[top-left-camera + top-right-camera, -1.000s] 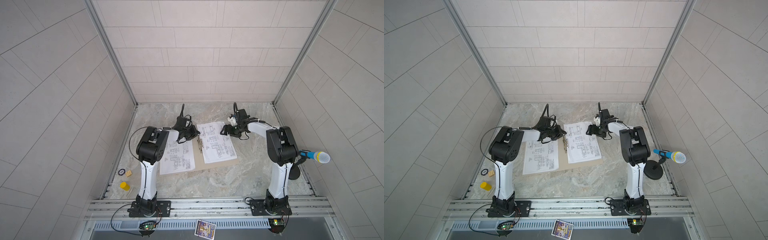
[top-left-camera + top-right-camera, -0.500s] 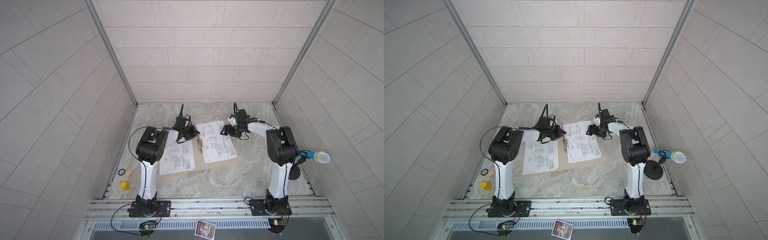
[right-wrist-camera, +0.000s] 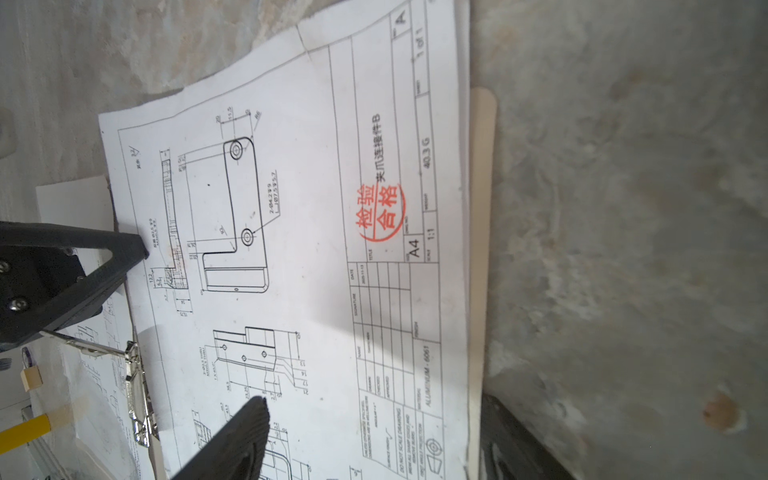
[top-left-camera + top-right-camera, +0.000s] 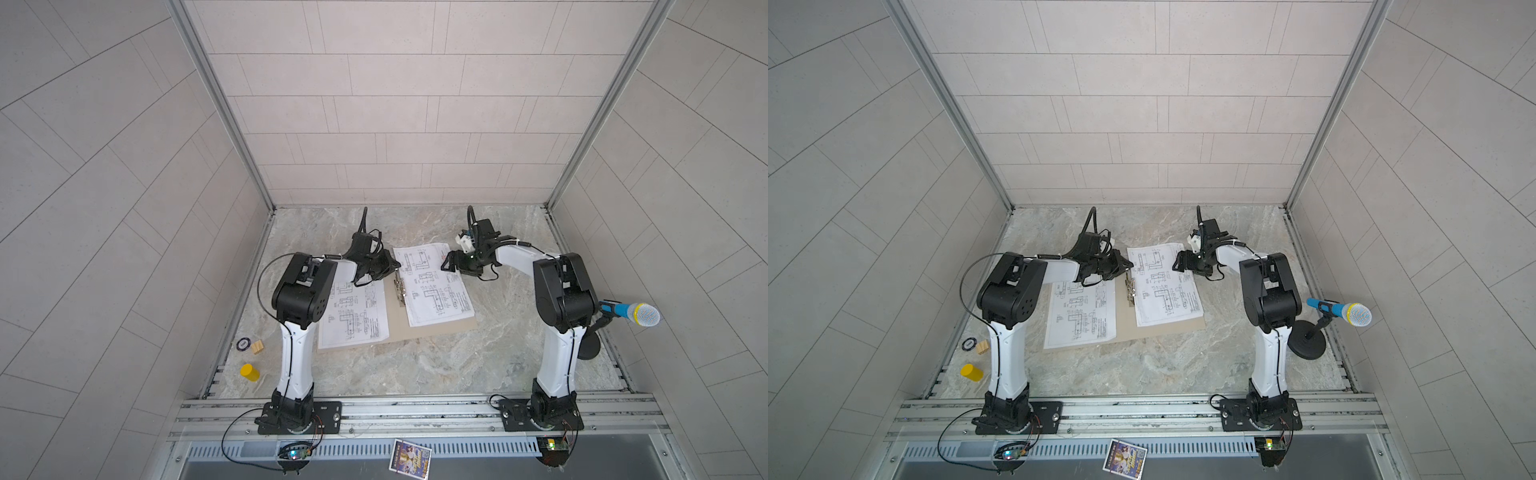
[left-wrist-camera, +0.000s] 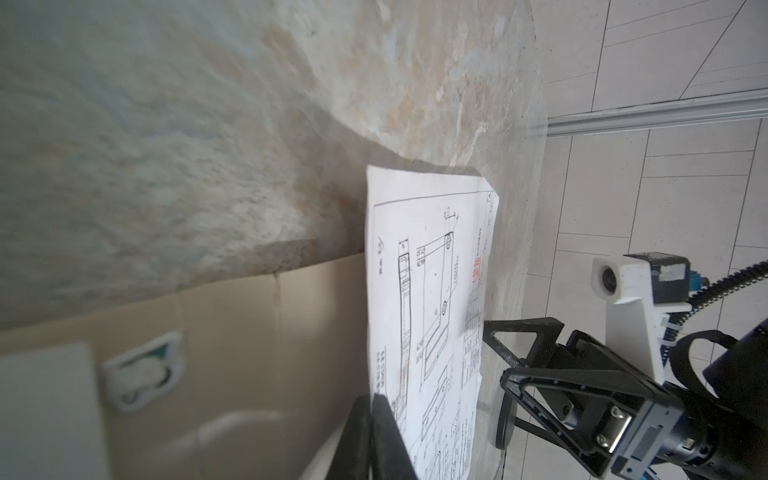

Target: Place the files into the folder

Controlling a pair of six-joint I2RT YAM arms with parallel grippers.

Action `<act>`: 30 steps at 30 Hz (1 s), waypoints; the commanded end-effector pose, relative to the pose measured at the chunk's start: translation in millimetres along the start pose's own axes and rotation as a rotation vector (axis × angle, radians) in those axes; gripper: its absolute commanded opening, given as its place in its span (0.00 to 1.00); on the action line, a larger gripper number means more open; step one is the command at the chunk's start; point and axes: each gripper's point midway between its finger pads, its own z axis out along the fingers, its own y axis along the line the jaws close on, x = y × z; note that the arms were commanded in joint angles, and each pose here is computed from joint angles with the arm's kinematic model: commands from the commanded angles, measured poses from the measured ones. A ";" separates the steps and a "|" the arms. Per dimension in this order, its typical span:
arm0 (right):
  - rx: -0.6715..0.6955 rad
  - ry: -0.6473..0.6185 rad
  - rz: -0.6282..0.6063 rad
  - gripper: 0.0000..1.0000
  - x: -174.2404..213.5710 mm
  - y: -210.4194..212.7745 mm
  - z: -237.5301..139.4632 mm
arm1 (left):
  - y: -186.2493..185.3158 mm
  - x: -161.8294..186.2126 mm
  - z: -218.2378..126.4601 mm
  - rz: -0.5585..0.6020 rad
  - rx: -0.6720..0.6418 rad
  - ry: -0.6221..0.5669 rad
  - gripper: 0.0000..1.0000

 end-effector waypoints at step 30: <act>0.013 0.051 0.015 0.77 36.5 3.1 -19.1 | 7.3 8.8 5.5 -0.001 0.005 0.031 0.11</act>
